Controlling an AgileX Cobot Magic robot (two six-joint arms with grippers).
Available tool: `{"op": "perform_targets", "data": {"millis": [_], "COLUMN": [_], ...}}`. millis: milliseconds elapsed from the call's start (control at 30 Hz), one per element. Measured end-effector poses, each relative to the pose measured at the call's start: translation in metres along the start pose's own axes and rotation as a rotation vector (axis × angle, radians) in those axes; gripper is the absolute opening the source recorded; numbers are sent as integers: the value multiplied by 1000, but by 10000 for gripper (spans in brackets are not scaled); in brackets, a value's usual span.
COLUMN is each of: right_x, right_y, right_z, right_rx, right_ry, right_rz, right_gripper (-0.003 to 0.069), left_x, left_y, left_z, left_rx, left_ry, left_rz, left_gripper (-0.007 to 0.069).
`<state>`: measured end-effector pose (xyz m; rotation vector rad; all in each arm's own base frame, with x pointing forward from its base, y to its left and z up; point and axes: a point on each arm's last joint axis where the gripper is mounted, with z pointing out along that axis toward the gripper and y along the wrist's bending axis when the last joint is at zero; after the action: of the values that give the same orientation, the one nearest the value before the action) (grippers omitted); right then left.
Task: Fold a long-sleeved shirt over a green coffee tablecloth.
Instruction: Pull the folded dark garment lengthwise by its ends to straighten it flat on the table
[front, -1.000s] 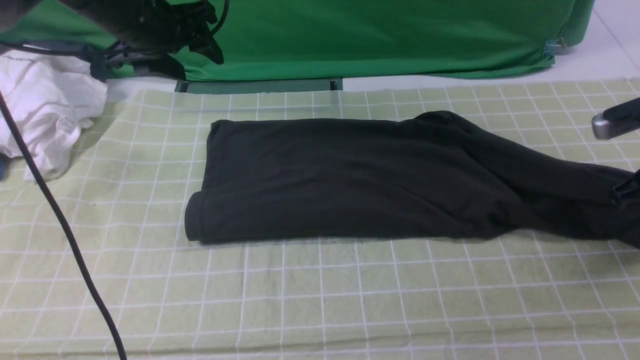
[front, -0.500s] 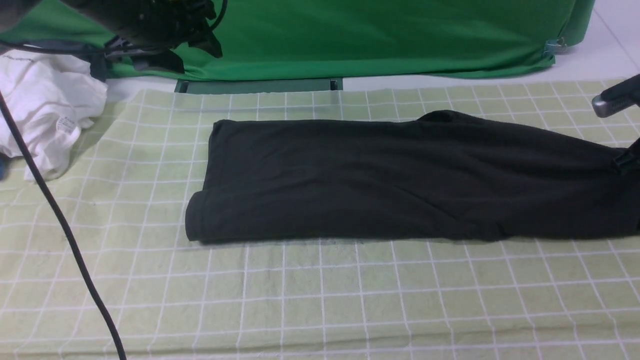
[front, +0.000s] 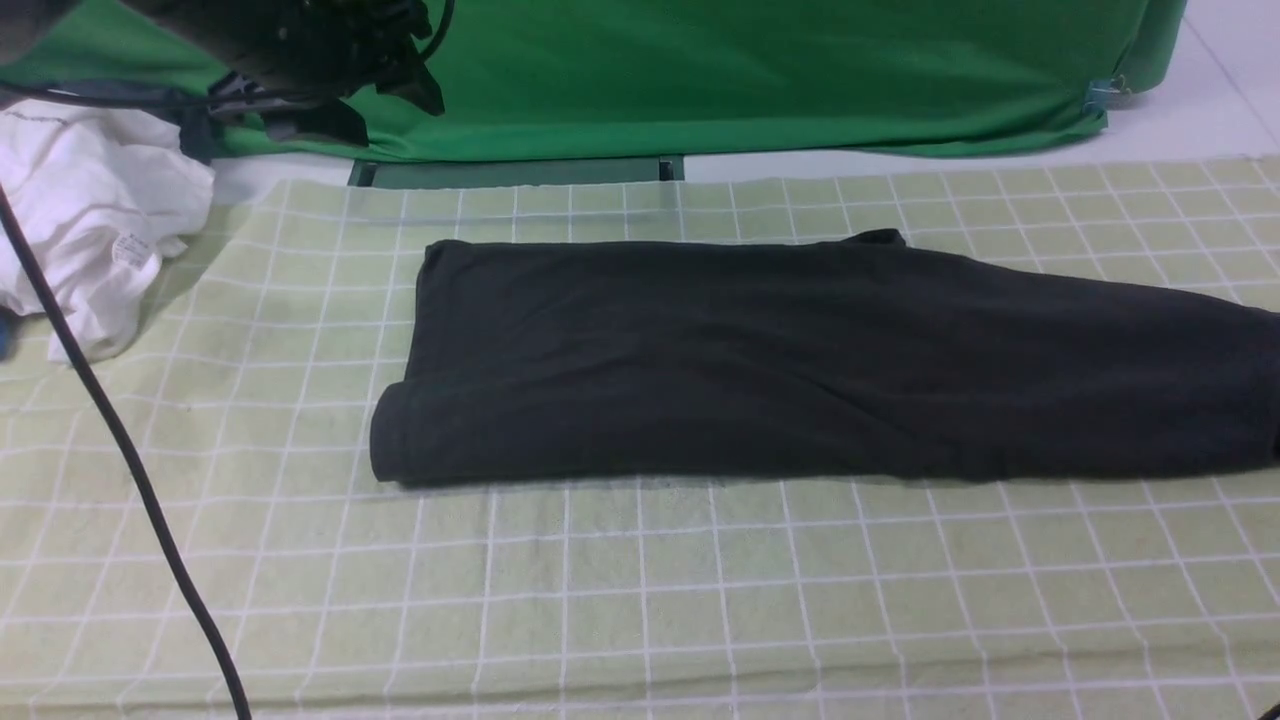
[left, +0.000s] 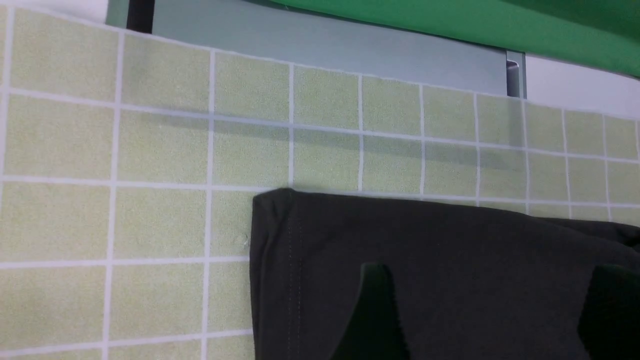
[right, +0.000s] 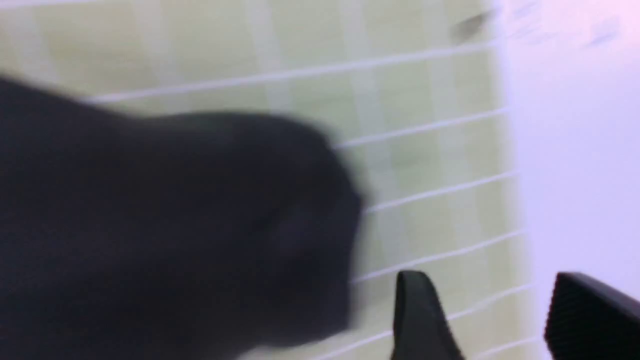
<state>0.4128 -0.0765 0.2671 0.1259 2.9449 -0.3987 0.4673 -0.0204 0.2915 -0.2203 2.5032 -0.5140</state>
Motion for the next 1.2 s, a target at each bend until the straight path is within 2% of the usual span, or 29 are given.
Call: {"op": "perform_targets", "data": {"millis": [67, 133, 200, 267, 333, 567, 667, 767, 1200], "right_x": [7, 14, 19, 26, 28, 27, 23, 23, 24], "right_y": [2, 1, -2, -10, -15, -15, -4, 2, -1], "right_z": [10, 20, 28, 40, 45, 81, 100, 113, 117], "right_rx": [-123, -166, -185, -196, -196, -214, -295, -328, -288], "right_ry": [47, 91, 121, 161, 173, 204, 206, 230, 245], "right_rz": [23, 40, 55, 83, 97, 121, 139, 135, 67], "right_gripper": [316, 328, 356, 426, 447, 461, 461, 461, 461], "left_x": [1, 1, 1, 1, 1, 0, 0, 0, 1], "left_y": [0, 0, 0, 0, 0, 0, 0, 1, 1], "left_z": [0, 0, 0, 0, 0, 0, 0, 0, 0], "left_rx": [0, 0, 0, 0, 0, 0, 0, -7, -15], "left_ry": [7, 10, 11, 11, 11, 5, 5, 5, 14], "left_rz": [0, 0, 0, 0, 0, 0, 0, 5, 11], "left_gripper": [517, 517, 517, 517, 517, 516, 516, 516, 516]}}
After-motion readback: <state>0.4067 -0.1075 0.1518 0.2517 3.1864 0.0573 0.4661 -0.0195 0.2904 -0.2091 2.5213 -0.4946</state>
